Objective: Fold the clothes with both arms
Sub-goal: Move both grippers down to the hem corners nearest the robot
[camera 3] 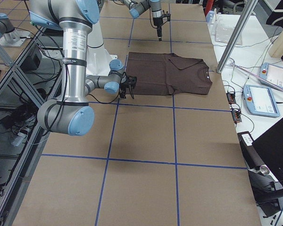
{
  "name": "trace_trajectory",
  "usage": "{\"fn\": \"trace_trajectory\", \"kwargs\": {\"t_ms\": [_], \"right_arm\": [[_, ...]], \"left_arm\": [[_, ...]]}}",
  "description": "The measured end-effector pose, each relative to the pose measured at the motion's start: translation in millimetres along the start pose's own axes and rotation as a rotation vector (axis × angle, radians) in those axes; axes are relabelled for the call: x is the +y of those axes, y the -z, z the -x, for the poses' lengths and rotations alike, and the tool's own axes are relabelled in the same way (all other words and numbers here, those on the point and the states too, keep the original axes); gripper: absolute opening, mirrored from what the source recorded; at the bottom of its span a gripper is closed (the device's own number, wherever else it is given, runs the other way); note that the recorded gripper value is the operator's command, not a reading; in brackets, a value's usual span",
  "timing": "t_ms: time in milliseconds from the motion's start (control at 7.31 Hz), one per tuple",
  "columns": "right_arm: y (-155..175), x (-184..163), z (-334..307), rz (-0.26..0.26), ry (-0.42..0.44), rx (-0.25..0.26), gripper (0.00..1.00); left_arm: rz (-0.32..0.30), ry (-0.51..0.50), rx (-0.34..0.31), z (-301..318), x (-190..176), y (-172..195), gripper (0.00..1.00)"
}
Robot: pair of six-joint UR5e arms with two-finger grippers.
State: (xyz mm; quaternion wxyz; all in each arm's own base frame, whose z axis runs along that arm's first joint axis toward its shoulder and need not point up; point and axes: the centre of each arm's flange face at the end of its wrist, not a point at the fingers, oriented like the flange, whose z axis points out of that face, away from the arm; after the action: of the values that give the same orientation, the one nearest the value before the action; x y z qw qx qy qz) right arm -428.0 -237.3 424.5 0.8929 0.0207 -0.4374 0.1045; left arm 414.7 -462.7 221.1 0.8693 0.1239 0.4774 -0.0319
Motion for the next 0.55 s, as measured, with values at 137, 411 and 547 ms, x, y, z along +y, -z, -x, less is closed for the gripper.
{"fn": "trace_trajectory", "kwargs": {"t_ms": [137, 411, 547], "right_arm": [[-3, 2, 14, -0.003, 0.001, 0.026, 0.99], [-7, 6, 25, -0.002, 0.005, 0.058, 0.99], [-8, 9, 25, 0.005, 0.008, 0.065, 0.9]], "left_arm": [[0.001, -0.001, -0.002, 1, 0, -1, 1.0], [0.0, -0.003, -0.003, 2, -1, -1, 1.0], [-0.002, -0.003, -0.001, 2, -1, 1, 1.0]]}}
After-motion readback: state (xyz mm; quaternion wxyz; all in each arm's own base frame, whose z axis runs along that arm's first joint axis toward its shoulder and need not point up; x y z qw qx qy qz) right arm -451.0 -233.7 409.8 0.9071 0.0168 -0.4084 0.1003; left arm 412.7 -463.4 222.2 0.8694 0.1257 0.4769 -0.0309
